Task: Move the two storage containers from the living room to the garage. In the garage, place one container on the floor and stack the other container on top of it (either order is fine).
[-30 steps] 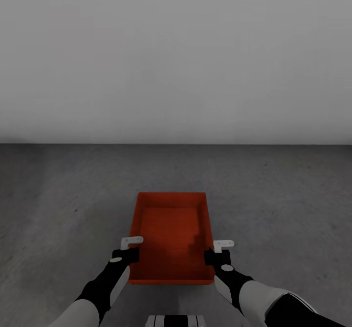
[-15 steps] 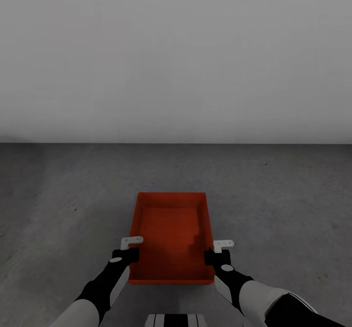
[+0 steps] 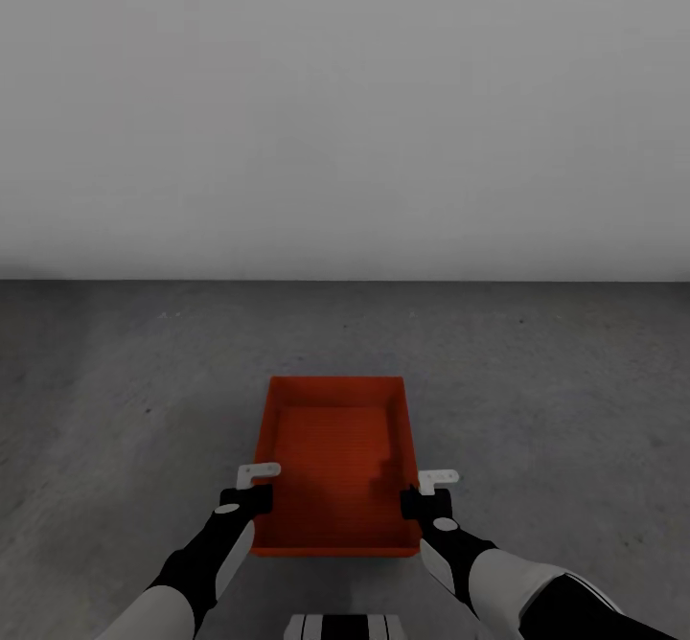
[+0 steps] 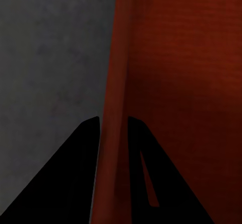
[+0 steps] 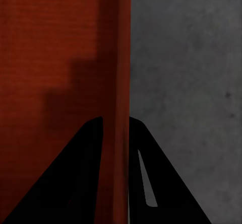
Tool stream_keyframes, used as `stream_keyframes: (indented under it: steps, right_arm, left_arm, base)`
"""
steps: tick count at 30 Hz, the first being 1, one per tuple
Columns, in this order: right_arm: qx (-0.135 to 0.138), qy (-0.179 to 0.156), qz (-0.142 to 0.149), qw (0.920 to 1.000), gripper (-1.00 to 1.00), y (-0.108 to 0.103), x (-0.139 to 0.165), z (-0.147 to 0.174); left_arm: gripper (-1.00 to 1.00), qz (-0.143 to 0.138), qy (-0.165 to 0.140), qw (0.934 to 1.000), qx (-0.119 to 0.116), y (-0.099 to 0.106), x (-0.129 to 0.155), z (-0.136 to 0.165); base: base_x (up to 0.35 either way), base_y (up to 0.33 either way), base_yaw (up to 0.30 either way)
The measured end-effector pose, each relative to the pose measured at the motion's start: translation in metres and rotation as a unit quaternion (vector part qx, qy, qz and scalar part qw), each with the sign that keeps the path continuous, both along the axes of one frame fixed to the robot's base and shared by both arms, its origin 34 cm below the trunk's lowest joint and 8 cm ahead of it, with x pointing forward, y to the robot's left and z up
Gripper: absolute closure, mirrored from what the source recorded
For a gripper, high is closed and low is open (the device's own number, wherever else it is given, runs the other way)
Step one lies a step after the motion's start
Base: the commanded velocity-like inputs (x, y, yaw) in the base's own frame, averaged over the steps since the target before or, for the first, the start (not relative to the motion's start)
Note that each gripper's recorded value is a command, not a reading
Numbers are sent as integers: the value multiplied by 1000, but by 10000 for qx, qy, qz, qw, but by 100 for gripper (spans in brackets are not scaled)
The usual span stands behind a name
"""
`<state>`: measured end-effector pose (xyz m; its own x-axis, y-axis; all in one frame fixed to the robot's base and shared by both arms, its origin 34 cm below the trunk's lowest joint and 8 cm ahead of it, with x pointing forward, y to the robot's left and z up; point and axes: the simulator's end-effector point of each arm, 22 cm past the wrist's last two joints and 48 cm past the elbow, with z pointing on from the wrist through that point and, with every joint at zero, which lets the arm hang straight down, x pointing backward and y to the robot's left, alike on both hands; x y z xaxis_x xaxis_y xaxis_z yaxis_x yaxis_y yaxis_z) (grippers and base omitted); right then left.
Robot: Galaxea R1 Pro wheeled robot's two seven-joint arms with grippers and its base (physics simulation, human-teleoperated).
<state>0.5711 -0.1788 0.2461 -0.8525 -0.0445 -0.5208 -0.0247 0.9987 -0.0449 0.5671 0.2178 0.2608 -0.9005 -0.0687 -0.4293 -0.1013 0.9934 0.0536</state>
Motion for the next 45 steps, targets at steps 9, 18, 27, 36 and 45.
stream_keyframes:
  steps: [9, 18, 27, 36, 45]
  right_arm:
    - [1, -5, -2, 10000, 100, 0, -3, -15]
    - [0, 0, 0, 10000, 100, 0, -3, -15]
    - [3, -2, 3, 10000, 100, -1, -3, -15]
    - [6, -4, 0, 10000, 100, -1, -3, -15]
    - [22, -3, -139, 9999, -100, -4, -4, -16]
  left_arm:
    - [100, 1, -4, 10000, 3, 0, -3, -15]
    - [100, 0, 0, 10000, -1, 0, -3, -15]
    - [100, 2, -1, 10000, 0, -1, -3, -15]
    - [100, 5, -3, 10000, 1, -1, -3, -15]
    - [-100, 36, 70, 9999, 130, 8, -7, -17]
  base:
    - [0, 0, 0]
    - [0, 0, 0]
    - [0, 0, 0]
    - [0, 0, 0]
    - [0, 0, 0]
